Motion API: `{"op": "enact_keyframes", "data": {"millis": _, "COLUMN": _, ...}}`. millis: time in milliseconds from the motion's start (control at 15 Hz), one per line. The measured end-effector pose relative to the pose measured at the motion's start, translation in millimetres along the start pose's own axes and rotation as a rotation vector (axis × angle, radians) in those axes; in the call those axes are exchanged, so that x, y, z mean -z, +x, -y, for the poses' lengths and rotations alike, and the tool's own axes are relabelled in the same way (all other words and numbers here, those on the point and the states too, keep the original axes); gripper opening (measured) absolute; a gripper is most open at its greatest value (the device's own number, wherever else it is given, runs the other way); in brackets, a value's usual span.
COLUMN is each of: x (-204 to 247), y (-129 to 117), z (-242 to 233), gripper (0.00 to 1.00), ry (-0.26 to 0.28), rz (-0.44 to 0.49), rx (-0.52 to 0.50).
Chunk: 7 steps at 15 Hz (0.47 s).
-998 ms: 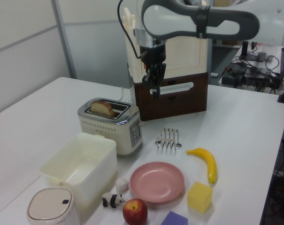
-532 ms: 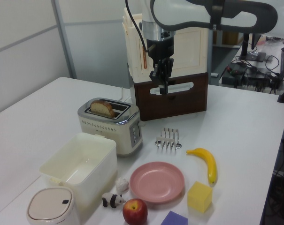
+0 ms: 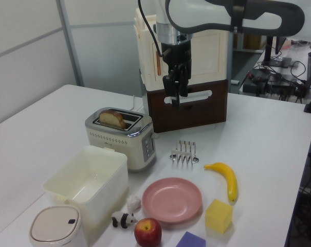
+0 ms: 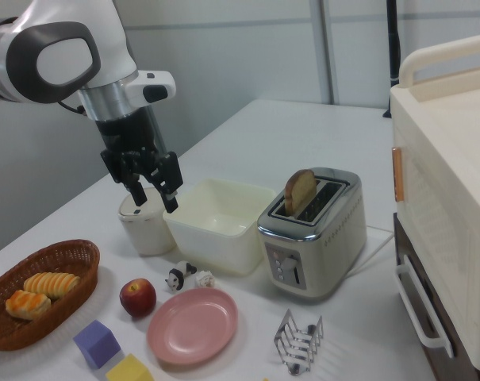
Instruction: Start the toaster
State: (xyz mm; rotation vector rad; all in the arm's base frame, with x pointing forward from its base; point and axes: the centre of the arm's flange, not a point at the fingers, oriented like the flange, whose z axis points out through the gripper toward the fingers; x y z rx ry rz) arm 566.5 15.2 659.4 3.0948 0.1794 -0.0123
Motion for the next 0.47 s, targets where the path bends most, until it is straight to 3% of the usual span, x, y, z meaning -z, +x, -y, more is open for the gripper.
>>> {"op": "enact_keyframes", "data": {"millis": 200, "x": -0.3, "y": 0.0, "z": -0.4, "gripper": 1.0, "ry": -0.001, "rz": 0.001, "rx": -0.001}}
{"op": "enact_keyframes", "data": {"millis": 466, "x": 0.2, "y": -0.8, "z": -5.1, "gripper": 1.0, "ry": -0.001, "rz": 0.0, "rx": -0.009}}
